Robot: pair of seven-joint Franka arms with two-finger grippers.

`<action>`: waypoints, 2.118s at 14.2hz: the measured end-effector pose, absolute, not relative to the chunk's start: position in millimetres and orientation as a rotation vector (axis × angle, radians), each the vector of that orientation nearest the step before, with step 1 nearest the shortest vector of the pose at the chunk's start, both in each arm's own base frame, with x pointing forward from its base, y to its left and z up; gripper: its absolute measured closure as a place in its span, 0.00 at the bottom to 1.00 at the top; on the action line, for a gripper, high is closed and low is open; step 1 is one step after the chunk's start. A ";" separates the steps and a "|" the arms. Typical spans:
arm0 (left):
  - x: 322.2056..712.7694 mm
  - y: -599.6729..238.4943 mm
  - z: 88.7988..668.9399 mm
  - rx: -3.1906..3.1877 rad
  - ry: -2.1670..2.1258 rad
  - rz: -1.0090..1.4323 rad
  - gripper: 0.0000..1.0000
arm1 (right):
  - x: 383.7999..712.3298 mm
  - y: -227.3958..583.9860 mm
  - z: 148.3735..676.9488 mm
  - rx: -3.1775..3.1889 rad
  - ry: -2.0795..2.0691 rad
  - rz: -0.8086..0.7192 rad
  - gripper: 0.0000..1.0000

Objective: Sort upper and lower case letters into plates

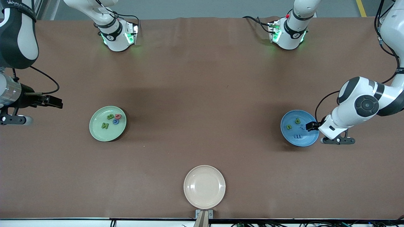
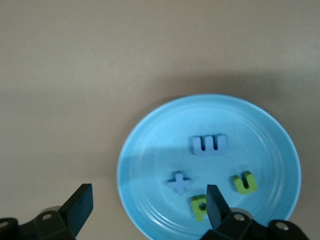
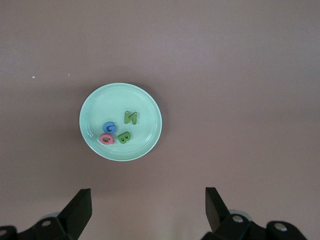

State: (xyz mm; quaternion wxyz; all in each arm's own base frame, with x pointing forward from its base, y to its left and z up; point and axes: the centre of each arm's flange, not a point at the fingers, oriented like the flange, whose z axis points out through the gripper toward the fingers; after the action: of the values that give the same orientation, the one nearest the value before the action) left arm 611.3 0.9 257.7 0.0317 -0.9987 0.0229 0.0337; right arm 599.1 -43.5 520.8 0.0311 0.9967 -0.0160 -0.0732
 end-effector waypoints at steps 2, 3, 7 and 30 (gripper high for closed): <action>613.3 -0.2 258.8 -3.084 0.079 0.165 0.00 | 599.1 -55.0 521.9 3.077 -0.048 -0.223 0.00; 614.5 1.1 265.7 -3.090 0.081 0.185 0.00 | 599.0 -57.7 522.6 3.079 -0.045 -0.221 0.00; 614.2 6.6 327.4 -3.135 0.050 0.139 0.00 | 598.4 -61.1 524.9 3.082 -0.015 -0.226 0.00; 577.7 21.3 577.1 -3.219 -0.039 -0.166 0.00 | 593.9 -67.3 549.7 3.143 -0.052 -0.301 0.00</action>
State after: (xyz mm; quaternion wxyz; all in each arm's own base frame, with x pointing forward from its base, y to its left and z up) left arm 577.7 21.3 577.1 -0.0409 -0.9978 -0.0120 -0.0514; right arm 593.9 -67.3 549.7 -0.0083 0.9953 -0.0166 -0.0954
